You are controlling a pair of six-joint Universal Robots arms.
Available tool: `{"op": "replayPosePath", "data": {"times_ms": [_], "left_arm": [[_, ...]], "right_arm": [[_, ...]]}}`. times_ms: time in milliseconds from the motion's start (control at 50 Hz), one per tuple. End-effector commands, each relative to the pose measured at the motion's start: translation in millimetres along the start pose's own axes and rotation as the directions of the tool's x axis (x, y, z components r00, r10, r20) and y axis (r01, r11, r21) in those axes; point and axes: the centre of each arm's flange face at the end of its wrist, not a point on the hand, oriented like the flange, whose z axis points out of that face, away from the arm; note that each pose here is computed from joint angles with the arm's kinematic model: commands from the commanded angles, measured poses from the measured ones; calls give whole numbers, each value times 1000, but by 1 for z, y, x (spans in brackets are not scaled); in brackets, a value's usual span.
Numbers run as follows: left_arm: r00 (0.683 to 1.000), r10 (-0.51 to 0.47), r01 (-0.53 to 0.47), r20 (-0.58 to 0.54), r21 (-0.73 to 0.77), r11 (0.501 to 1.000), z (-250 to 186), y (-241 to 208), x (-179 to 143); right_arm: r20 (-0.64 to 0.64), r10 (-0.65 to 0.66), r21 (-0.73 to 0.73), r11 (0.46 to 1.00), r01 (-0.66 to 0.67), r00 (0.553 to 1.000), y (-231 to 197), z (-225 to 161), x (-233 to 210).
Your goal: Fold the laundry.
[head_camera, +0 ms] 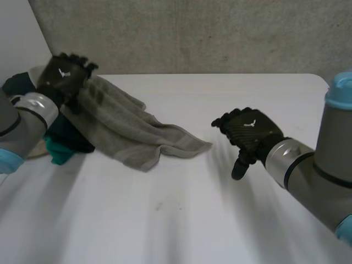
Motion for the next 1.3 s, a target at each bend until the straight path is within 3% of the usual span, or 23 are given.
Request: {"op": "replayPosePath", "data": {"times_ms": [20,120,220,320,380,480,500,540,660,720,740,820,880,960,1060,1200,1300], "left_arm": [[981,168,-174,-96,-59,983,24,56,23],[985,136,-141,-103,-35,989,37,66,29],[991,103,-99,-81,53,994,42,47,37],[998,-33,46,-61,221,974,24,-35,37],[980,-173,195,-95,321,927,8,-86,44],[896,-389,443,-215,359,822,-14,-132,66],[859,-442,510,-259,342,790,-18,-139,80],[827,-475,556,-301,308,772,-22,-141,100],[760,-528,589,-378,58,806,-44,-112,200],[733,-546,581,-406,-44,813,-58,-100,226],[708,-565,588,-424,-89,804,-66,-98,237],[656,-616,634,-436,-124,763,-74,-106,240],[658,-618,657,-429,-73,750,-75,-123,223],[703,-625,669,-339,17,743,-57,-127,169],[798,-568,592,-201,85,802,-38,-107,109],[903,-406,418,-139,70,906,-24,-71,79],[923,-310,328,-229,42,944,-15,-46,89]], "right_arm": [[7,5,-28,1000,-5,1000,11,2,-3],[-2,5,-25,1000,-5,1000,14,7,-1],[-22,7,-25,1000,-7,1000,15,9,4],[-40,5,-20,1000,-6,999,12,9,8],[-50,11,-4,1000,-11,999,8,10,11],[-112,25,9,1000,-24,993,5,13,28],[-135,28,10,1000,-27,990,6,14,33],[-155,31,14,999,-29,987,5,15,37],[-207,44,41,999,-36,977,4,19,49],[-217,46,41,998,-38,975,5,20,53],[-220,47,38,998,-39,974,5,20,54],[-218,48,30,999,-42,975,8,22,54],[-217,46,30,999,-41,975,8,22,54],[-210,35,38,999,-28,977,5,21,53],[-207,32,34,999,-26,978,4,20,52],[-169,43,-53,997,-53,985,10,12,44],[-99,67,-86,993,-75,993,13,6,20]]}}
